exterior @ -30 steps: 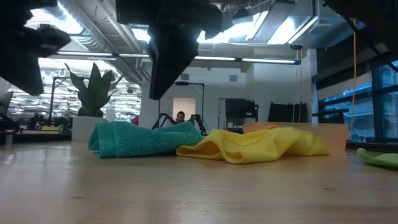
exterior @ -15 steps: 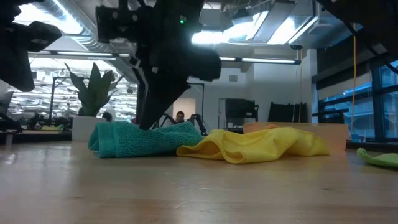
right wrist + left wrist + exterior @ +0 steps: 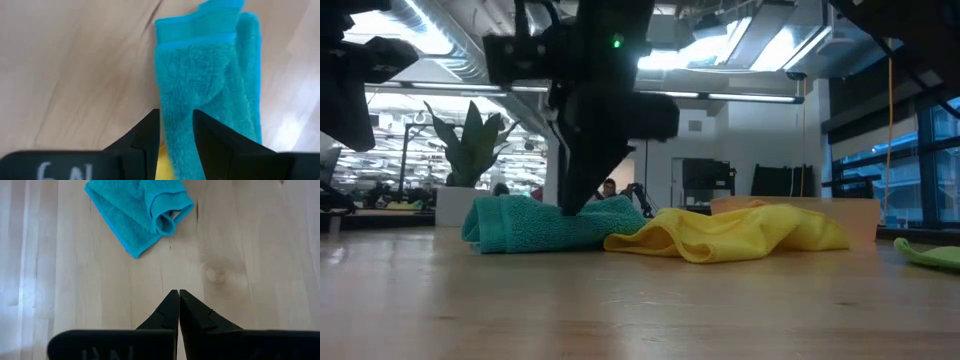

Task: Roll microfiber towels into tight, uniform cylinder then place into a basket
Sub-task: Roll the blue microfiber towel

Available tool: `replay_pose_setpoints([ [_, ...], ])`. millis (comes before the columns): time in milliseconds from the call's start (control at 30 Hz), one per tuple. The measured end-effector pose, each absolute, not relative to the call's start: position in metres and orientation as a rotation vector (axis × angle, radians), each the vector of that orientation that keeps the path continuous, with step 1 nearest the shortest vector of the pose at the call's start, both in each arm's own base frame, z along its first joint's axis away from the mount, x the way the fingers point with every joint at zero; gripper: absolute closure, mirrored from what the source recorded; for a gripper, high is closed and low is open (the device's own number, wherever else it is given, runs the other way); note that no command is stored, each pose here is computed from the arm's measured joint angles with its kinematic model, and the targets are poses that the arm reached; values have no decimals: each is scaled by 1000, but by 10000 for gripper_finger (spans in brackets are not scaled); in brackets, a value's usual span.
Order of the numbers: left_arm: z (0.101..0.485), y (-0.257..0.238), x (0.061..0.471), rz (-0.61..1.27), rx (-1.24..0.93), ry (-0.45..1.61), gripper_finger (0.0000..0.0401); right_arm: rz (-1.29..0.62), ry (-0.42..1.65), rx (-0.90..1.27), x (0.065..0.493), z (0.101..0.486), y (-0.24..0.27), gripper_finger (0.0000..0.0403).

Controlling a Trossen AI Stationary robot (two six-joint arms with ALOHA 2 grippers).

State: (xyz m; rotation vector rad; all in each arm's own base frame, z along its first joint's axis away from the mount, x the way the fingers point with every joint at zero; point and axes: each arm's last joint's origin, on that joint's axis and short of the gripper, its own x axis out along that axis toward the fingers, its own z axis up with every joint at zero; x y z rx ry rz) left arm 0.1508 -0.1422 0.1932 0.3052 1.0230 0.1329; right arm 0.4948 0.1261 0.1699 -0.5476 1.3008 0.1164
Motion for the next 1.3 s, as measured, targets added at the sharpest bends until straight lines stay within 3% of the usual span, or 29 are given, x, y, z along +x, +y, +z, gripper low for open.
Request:
replay_pose_setpoints([
  [500, 193, -141, 152, 139, 303, 1026, 397, 89, 1345, -542, 499, 140, 127, 288],
  [600, 193, -141, 152, 142, 301, 1027, 397, 58, 1336, -528, 500, 139, 127, 309],
  [800, 193, -141, 152, 142, 302, 1027, 397, -3, 1317, -463, 502, 139, 127, 389],
  [1300, 193, -141, 152, 141, 300, 1025, 397, 57, 1286, -367, 505, 144, 130, 398],
])
